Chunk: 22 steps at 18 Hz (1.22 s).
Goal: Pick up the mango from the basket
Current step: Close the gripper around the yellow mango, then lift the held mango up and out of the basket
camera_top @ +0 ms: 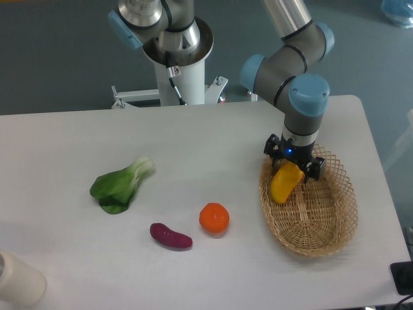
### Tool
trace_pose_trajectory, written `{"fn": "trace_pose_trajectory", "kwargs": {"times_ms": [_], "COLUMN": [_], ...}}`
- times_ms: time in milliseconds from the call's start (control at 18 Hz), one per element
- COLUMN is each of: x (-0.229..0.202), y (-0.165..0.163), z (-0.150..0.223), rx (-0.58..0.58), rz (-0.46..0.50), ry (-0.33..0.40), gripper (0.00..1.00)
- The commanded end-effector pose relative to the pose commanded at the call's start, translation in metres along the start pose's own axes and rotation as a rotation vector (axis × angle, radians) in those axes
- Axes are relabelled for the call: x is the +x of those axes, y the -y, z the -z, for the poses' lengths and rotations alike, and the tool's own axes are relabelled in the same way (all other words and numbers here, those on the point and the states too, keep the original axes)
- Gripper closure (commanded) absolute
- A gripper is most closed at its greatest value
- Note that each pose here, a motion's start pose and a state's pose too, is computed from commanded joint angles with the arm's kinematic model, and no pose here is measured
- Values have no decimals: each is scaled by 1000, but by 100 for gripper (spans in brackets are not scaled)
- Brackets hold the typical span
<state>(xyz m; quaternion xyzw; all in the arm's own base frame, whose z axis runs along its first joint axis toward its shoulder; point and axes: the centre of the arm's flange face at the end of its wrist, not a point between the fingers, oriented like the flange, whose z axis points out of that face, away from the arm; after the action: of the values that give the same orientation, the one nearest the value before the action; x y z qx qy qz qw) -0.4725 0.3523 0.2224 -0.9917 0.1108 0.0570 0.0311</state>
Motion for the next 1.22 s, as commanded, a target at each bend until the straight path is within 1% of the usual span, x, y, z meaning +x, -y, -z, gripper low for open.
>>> {"fn": "trace_pose_trajectory", "kwargs": {"times_ms": [56, 167, 278, 333, 611, 944, 1000, 1056, 1111, 1222], "x": [0, 1, 2, 2, 0, -19, -22, -27, -29, -34], "y": [0, 0, 0, 0, 1, 3, 4, 5, 5, 14], "z": [0, -1, 0, 0, 2, 26, 33, 45, 54, 67], "rx": [0, -1, 0, 0, 0, 34, 57, 110, 156, 259], "rz": [-3, -8, -11, -11, -11, 5, 7, 29, 74, 154], "ry": [-1, -3, -3, -3, 1, 53, 61, 75, 79, 72], "gripper": [21, 32, 46, 50, 52, 52, 52, 52, 52, 52]}}
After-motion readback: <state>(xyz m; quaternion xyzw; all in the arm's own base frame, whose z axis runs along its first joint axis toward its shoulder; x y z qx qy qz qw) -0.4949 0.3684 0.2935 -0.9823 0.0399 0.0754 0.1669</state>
